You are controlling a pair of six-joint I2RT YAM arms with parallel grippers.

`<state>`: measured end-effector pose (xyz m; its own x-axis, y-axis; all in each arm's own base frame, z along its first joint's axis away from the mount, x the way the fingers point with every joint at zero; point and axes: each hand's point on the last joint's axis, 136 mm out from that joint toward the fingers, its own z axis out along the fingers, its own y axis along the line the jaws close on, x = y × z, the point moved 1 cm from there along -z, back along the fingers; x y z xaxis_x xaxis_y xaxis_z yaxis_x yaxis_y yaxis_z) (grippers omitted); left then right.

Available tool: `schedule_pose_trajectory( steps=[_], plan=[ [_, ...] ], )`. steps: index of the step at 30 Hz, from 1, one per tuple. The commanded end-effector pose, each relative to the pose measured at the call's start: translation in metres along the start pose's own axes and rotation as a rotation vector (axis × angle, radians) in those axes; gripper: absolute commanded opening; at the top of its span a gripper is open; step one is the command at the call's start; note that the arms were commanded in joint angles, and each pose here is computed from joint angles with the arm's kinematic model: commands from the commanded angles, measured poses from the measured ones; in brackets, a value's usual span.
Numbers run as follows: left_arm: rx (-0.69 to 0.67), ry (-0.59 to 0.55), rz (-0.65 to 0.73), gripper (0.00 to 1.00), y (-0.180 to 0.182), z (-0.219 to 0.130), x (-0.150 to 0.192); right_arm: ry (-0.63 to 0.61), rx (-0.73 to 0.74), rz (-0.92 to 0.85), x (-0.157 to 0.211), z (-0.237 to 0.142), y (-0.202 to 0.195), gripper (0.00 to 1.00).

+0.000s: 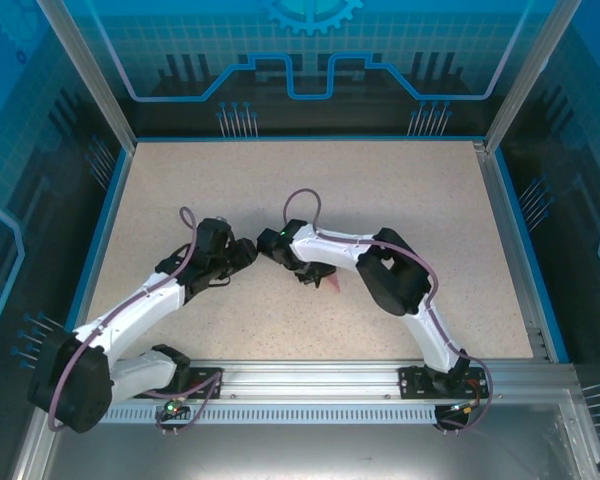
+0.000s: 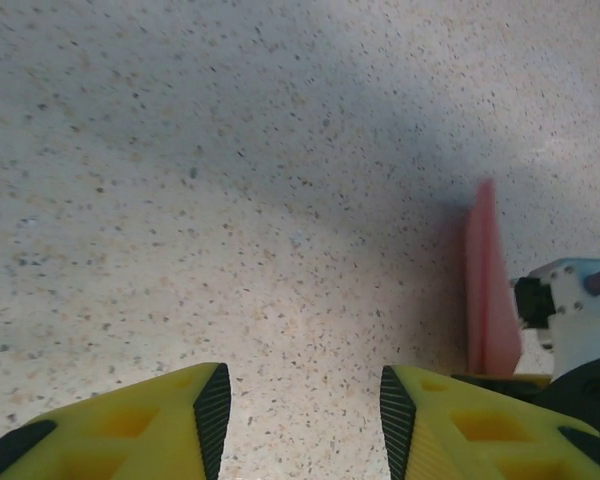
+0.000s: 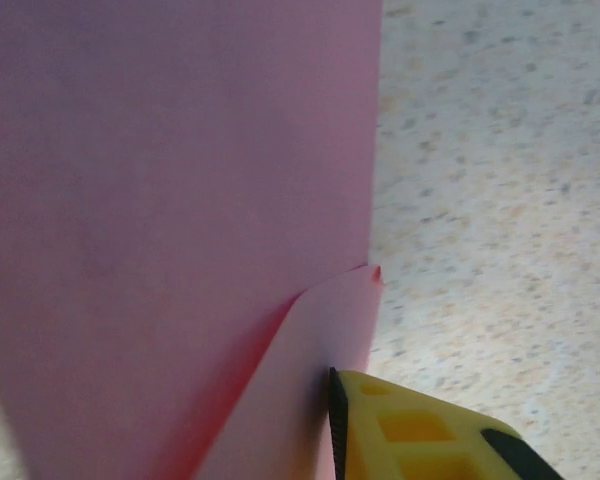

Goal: Fold a paper plane with a square sheet of paper (pick it up from the middle)
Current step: Turn over the paper at the center of the table.

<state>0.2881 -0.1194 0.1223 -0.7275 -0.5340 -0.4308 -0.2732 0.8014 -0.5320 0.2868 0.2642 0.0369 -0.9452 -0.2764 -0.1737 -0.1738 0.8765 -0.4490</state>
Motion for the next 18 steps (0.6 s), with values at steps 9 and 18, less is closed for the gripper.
schedule_pose_trajectory(
  steps=[9, 18],
  plan=[
    [-0.053, -0.021, 0.007, 0.48, 0.015, -0.006, -0.003, -0.029, -0.621, -0.047, -0.007, -0.062, 0.058, 0.59],
    [0.047, 0.065, -0.011, 0.49, -0.003, 0.006, 0.009, -0.157, -1.043, 0.087, -0.023, -0.09, 0.003, 0.39]
  ],
)
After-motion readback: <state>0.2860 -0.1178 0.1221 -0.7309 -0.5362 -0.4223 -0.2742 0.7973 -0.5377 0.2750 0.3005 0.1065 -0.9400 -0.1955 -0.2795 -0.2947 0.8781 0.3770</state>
